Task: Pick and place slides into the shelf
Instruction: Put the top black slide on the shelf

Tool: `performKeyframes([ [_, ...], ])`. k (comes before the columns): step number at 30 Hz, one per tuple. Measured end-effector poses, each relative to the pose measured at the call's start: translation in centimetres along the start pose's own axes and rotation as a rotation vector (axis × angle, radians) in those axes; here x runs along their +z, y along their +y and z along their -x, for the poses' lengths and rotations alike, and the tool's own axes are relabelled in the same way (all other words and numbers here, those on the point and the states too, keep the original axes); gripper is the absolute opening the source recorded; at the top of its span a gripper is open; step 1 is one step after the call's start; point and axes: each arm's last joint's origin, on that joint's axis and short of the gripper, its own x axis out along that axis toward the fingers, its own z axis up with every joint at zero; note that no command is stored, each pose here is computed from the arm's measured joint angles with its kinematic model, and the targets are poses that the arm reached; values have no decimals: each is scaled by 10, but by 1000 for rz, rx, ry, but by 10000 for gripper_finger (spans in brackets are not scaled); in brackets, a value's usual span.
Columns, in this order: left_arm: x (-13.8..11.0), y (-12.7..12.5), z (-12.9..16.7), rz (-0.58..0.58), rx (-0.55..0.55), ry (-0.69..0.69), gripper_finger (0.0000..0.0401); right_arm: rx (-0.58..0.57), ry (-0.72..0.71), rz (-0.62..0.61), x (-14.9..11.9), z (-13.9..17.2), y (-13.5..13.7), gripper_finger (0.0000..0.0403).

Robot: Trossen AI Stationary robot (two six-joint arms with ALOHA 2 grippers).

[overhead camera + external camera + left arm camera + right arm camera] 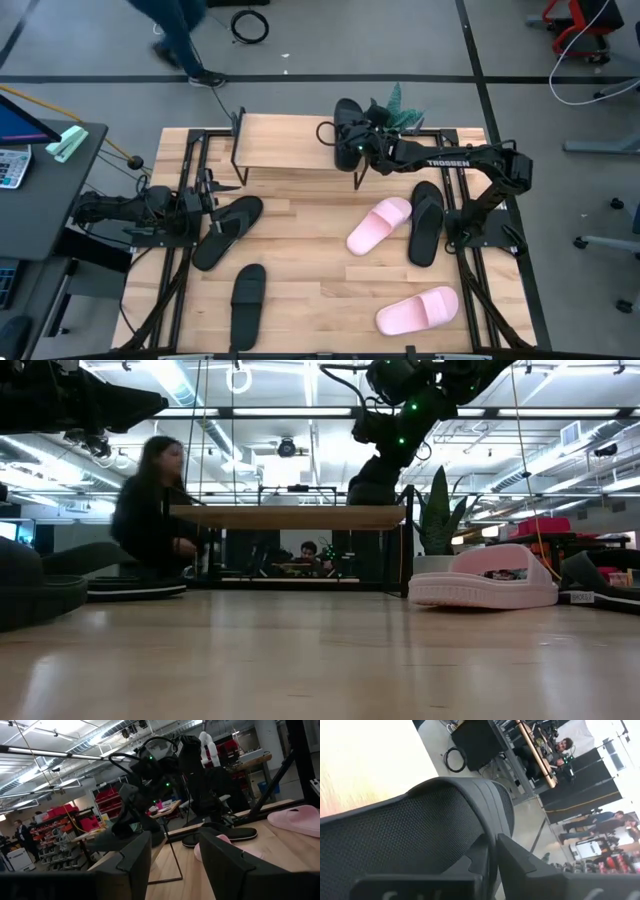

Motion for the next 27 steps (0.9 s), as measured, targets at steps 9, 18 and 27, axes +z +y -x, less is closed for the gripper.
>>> performKeyframes([
  [9, 0, 0, 0, 0, 0, 0, 176, 4, -1, -25, 0, 1, 1, 106],
  [18, 0, 0, 0, 1, 0, 0, 176, 38, -59, -7, 11, 20, 10, 135],
  [27, 0, 0, 0, 35, 0, -1, 174, 70, -60, -47, 10, 47, -2, 135],
])
